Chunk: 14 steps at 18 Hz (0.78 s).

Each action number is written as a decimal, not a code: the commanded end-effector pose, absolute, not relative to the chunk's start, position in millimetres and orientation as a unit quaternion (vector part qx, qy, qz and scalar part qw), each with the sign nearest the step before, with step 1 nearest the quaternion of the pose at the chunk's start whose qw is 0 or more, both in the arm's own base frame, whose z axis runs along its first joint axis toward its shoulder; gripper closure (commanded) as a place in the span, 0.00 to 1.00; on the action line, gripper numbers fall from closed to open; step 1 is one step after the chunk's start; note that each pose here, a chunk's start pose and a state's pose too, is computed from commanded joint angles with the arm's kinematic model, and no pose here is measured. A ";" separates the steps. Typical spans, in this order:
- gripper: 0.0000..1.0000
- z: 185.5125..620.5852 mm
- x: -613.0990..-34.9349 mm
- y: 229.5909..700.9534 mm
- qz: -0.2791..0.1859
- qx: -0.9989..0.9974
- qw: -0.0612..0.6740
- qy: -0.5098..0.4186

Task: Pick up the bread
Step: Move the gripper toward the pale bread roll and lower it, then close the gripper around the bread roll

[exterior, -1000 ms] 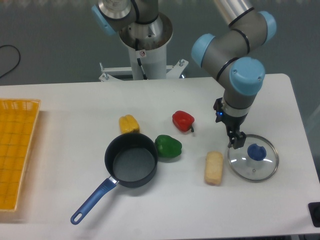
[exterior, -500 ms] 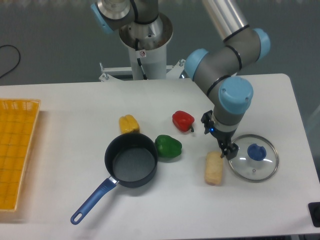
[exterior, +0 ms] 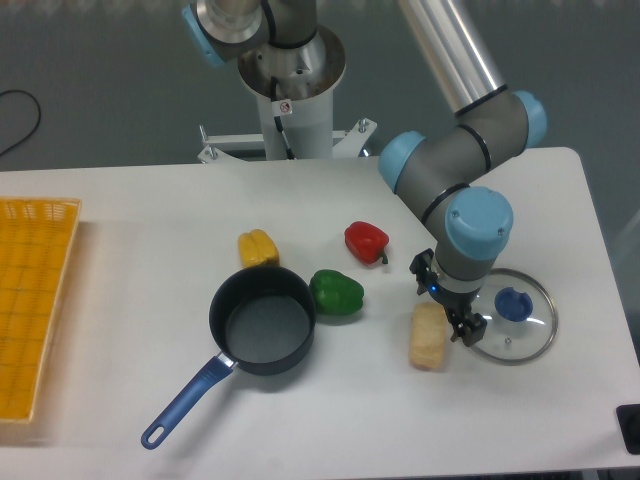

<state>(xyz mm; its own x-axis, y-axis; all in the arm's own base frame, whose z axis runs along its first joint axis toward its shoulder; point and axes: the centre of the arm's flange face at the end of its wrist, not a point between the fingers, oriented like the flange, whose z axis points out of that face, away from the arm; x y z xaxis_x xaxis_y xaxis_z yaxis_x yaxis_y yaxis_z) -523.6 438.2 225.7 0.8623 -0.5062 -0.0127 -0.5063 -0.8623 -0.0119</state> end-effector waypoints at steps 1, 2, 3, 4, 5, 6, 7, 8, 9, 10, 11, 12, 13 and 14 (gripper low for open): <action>0.00 221.8 -522.6 437.9 0.001 -0.965 0.007 0.261; 0.00 217.9 -522.5 437.6 0.000 -0.967 0.006 0.254; 0.00 213.9 -521.7 439.6 0.000 -0.971 0.007 0.241; 0.00 210.1 -520.8 441.5 -0.002 -0.974 0.007 0.225; 0.00 209.2 -520.4 442.5 -0.002 -0.977 0.007 0.212; 0.00 209.5 -519.9 443.4 -0.001 -0.979 0.007 0.203; 0.00 209.5 -519.3 444.2 -0.001 -0.981 0.007 0.196; 0.00 207.8 -517.5 445.7 -0.002 -0.981 0.007 0.191; 0.00 206.8 -517.5 445.8 -0.003 -0.983 0.007 0.186; 0.00 206.9 -517.7 445.8 -0.002 -0.983 0.007 0.181; 0.00 206.9 -517.7 445.8 -0.003 -0.984 0.007 0.178; 0.02 206.0 -517.8 446.0 -0.003 -0.984 0.007 0.178; 0.07 205.0 -517.9 446.0 -0.003 -0.984 0.007 0.178; 0.10 204.4 -518.4 446.2 -0.002 -0.984 0.007 0.178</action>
